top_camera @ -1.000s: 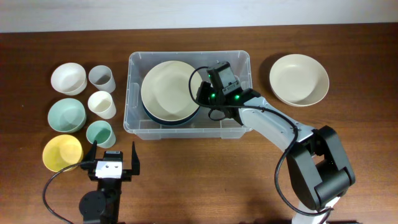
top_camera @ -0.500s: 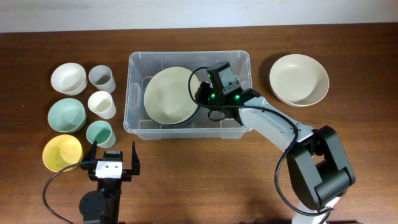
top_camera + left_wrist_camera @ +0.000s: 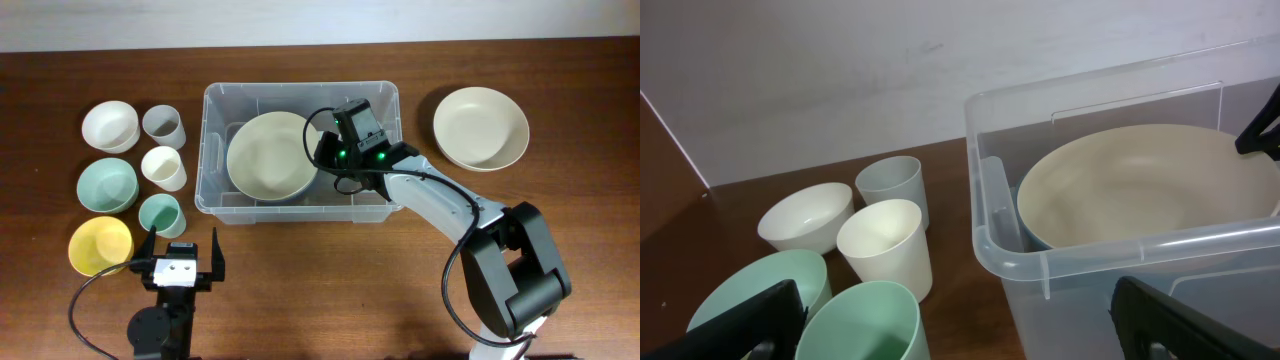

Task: Pack container
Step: 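Settle the cream bowl into the teal bowl and open the right gripper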

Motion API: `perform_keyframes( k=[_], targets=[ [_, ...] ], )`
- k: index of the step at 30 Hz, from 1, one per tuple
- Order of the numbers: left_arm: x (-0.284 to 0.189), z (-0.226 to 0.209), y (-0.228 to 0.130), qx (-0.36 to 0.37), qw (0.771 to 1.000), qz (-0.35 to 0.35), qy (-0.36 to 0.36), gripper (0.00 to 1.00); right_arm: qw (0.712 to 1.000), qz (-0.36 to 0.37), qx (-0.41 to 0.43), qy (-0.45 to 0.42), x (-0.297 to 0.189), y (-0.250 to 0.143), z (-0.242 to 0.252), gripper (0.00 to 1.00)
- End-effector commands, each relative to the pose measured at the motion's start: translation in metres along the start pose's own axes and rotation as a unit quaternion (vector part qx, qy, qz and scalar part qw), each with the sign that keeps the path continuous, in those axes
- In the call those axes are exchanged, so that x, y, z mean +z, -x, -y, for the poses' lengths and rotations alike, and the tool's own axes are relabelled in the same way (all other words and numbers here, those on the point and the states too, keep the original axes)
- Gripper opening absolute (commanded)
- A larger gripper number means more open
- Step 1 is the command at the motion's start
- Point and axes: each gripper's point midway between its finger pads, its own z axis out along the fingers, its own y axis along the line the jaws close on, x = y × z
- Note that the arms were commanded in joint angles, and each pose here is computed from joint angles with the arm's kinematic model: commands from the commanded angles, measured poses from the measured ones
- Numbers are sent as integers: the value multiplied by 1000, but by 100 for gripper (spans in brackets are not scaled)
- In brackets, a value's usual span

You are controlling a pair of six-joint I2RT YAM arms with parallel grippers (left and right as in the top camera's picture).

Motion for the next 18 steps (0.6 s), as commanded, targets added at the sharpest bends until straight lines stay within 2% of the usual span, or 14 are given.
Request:
perform_keyframes(
  k=[1,11,18],
  targets=[
    [0,-1,-2,-5,1000,0,4,100,1000,2,0,0,1,0,-2,10],
    [0,-1,-1,-5,1000,0,4,100,1000,13,0,-7,0,4,0,4],
    [0,-1,-2,-5,1000,-1,4,100,999,31,-10,5,-5,17,-13,4]
  ],
)
